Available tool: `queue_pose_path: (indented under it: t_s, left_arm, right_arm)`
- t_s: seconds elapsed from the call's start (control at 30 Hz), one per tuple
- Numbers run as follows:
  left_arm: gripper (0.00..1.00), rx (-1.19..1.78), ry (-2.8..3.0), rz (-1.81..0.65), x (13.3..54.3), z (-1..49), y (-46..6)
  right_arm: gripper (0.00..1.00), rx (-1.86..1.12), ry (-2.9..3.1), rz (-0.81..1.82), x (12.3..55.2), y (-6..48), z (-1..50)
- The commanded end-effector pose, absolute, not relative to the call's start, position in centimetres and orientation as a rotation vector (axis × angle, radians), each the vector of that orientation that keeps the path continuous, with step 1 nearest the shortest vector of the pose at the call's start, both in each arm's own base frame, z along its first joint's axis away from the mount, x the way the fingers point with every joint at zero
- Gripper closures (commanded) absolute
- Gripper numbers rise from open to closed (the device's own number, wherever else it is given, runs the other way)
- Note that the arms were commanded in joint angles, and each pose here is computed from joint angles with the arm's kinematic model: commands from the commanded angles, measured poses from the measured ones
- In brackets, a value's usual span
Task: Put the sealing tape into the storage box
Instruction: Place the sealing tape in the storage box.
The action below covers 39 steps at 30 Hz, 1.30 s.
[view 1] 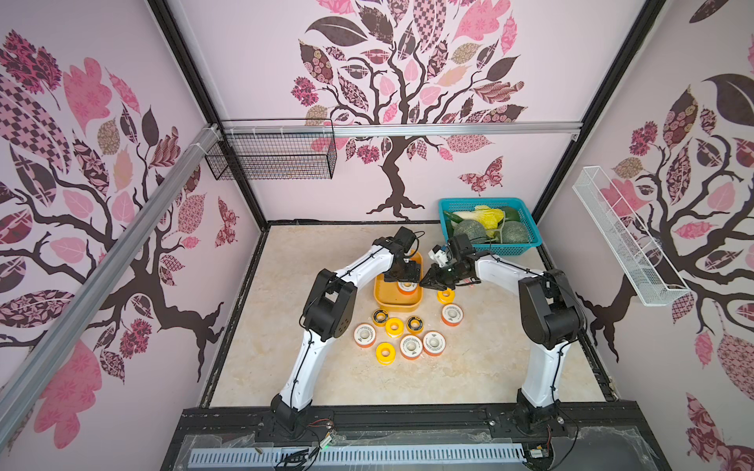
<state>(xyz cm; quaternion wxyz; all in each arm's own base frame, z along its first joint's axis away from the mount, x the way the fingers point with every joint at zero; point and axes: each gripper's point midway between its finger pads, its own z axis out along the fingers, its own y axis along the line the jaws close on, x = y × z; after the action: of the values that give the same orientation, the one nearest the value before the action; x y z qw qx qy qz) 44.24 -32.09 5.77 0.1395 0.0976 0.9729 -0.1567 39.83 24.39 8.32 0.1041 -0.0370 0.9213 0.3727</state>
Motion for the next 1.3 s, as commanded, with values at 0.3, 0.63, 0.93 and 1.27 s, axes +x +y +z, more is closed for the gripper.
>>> queue_pose_path:
  t_s: [0.3,0.63,0.93,1.27]
  left_arm:
    - [0.21,0.247,2.766,-0.455,45.2,7.6,-31.0]
    - [0.2,0.255,2.715,-0.502,45.2,10.8,-30.7]
    - [0.21,0.225,2.596,-0.424,43.4,16.5,-26.7]
    - [0.21,0.209,2.519,-0.352,38.7,19.7,-20.3]
  right_arm:
    - [0.75,-0.146,2.677,1.104,40.6,25.0,9.9]
    - [0.65,-0.168,2.634,1.075,40.7,24.6,12.6]
    - [0.48,-0.186,2.585,0.922,40.1,22.3,16.5]
    - [0.43,-0.187,2.612,0.705,37.8,18.6,17.3]
